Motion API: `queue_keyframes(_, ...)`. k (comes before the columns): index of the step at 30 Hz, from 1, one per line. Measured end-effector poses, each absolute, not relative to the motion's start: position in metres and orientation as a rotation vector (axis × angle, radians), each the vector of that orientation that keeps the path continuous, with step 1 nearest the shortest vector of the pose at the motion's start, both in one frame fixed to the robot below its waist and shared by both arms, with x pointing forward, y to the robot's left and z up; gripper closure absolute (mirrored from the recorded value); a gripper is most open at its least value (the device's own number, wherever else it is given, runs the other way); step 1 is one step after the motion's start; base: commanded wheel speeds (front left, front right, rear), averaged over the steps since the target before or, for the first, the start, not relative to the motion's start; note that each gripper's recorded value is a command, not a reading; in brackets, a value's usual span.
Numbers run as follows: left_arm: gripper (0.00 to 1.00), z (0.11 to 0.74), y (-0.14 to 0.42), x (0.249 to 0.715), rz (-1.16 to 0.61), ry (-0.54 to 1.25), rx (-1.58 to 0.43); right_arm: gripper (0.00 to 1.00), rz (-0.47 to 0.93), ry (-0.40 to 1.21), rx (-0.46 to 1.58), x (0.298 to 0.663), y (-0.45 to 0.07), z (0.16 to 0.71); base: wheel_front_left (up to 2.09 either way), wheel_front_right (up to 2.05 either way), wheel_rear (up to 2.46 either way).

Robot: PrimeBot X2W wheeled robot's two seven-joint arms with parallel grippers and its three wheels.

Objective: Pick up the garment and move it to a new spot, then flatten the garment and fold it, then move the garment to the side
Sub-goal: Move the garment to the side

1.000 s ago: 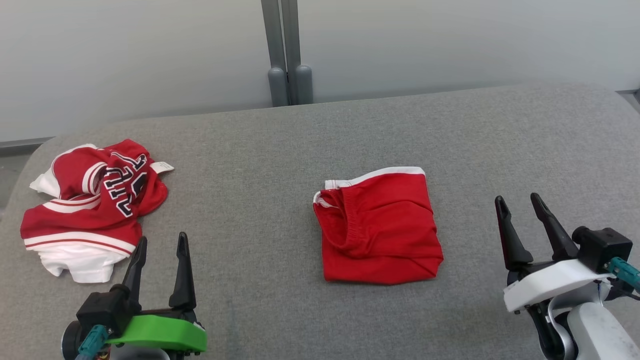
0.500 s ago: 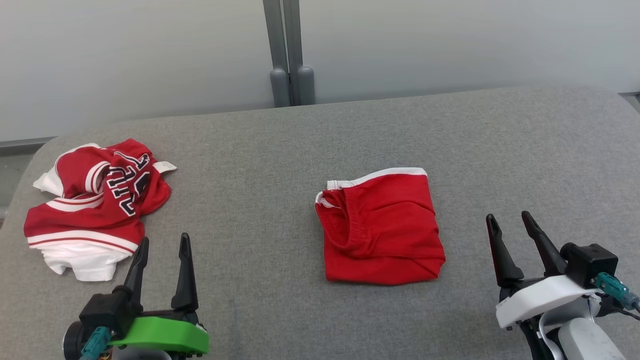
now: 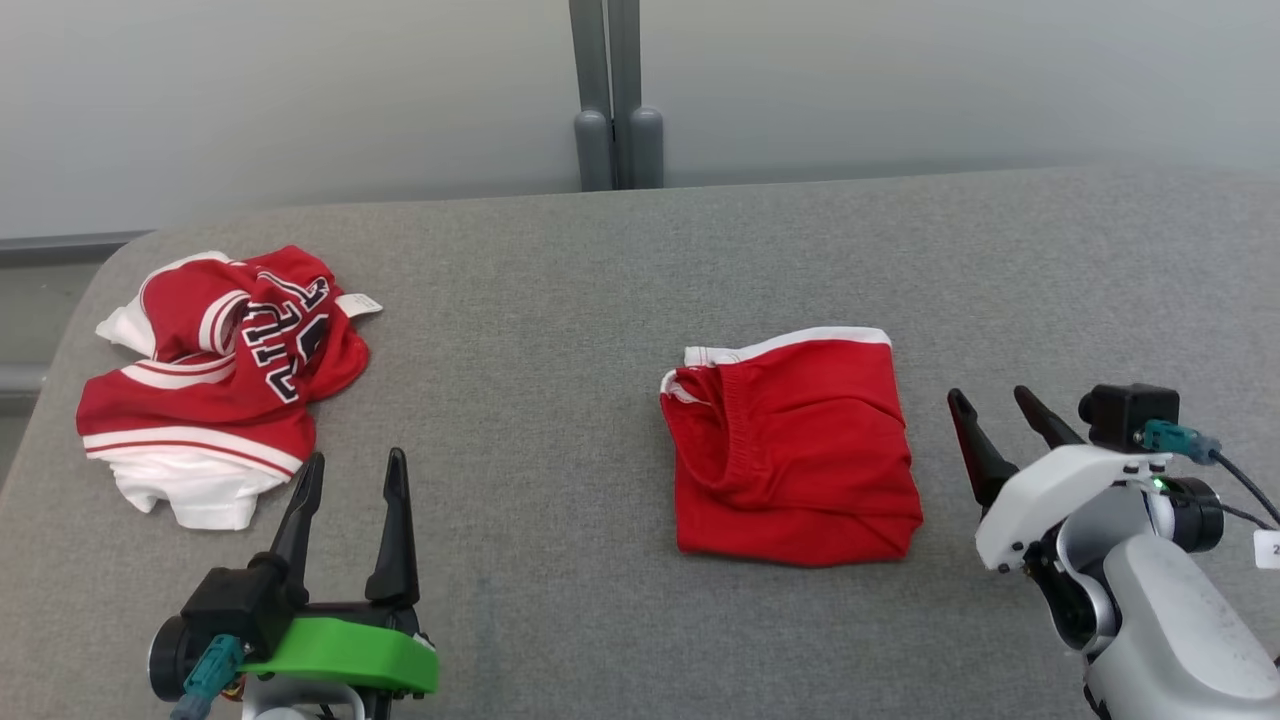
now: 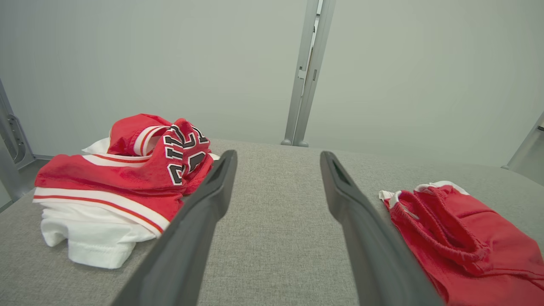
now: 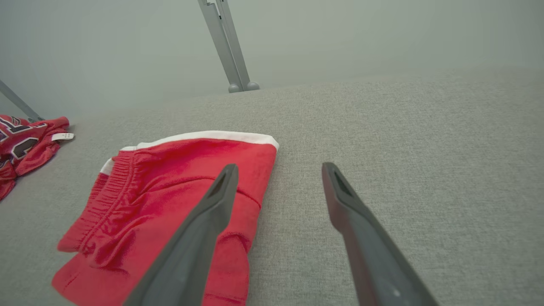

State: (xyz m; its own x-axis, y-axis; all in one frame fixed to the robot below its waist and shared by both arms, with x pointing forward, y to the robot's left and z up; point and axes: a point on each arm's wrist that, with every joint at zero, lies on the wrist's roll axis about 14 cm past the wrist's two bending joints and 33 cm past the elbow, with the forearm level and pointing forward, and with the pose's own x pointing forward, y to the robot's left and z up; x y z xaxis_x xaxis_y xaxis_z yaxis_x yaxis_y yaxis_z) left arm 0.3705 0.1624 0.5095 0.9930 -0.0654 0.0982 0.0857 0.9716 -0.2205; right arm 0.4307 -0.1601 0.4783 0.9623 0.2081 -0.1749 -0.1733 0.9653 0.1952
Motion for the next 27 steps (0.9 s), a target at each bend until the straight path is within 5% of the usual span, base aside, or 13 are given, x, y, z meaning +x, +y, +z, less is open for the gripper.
queue_keyframes(19,0.0,0.493,0.201,0.369,0.044,-0.047,-0.215,0.0,0.275,0.684,0.382,0.455,-0.101,0.392,0.0,0.0,0.0)
queue_keyframes(21,0.0,0.491,0.202,0.369,0.048,-0.042,-0.215,0.57,0.279,0.678,0.392,0.456,-0.099,0.392,0.0,0.0,0.0)
queue_keyframes(22,0.0,0.491,0.201,0.37,0.046,-0.042,-0.215,0.7,0.279,0.671,0.395,0.456,-0.099,0.393,0.0,0.0,0.0)
queue_keyframes(23,0.0,0.492,0.2,0.37,0.042,-0.044,-0.215,1.0,0.279,0.662,0.398,0.456,-0.099,0.394,0.0,0.0,0.0)
queue_keyframes(27,0.0,0.495,0.189,0.374,0.008,-0.051,-0.218,1.0,0.265,0.604,0.405,0.458,-0.107,0.404,0.0,0.0,0.0)
